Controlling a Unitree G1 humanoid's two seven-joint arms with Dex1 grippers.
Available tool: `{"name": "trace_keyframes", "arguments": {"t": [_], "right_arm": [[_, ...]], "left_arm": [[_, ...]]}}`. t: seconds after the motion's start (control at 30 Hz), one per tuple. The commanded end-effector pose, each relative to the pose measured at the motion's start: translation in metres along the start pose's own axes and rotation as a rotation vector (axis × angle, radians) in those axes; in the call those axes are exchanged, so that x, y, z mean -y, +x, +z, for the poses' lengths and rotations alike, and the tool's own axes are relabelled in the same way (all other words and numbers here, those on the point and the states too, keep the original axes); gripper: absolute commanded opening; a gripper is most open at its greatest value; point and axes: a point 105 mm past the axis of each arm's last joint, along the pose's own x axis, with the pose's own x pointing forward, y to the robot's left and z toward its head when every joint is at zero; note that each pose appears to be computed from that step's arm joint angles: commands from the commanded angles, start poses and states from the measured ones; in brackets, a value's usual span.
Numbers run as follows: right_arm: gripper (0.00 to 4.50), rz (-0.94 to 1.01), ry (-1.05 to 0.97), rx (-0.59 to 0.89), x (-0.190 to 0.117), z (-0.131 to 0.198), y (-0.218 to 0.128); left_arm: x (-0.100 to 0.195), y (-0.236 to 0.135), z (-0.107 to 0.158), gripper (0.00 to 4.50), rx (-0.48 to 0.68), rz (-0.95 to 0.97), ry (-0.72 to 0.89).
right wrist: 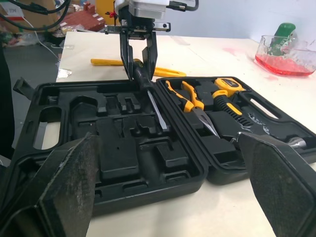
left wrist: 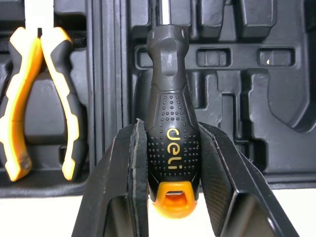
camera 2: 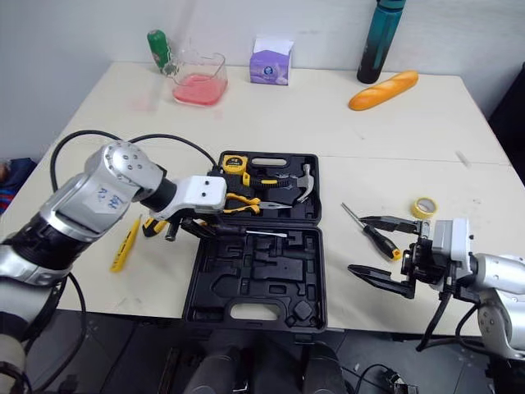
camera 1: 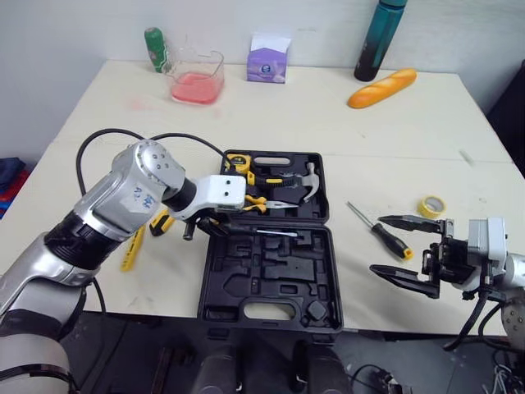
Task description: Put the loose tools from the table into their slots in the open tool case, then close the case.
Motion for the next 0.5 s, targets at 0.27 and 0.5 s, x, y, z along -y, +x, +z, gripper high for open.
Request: {"name": "trace_keyframes", "arguments": {"t": [0.27,0.5], "right_arm": [[4.50,-0.024,-0.056,0.016,-0.0050,0.0164,0.0047],[4.50,-0.032,-0.055,0.018,-0.0058,0.0178,0.0070]], "left_arm": [[-0.0089,0.0068,0.0088,0.98,-0.018,0.010,0.030],[-0.0099,0.0088,0.0097,0.98,-0.022,0.002,0.033]]}}
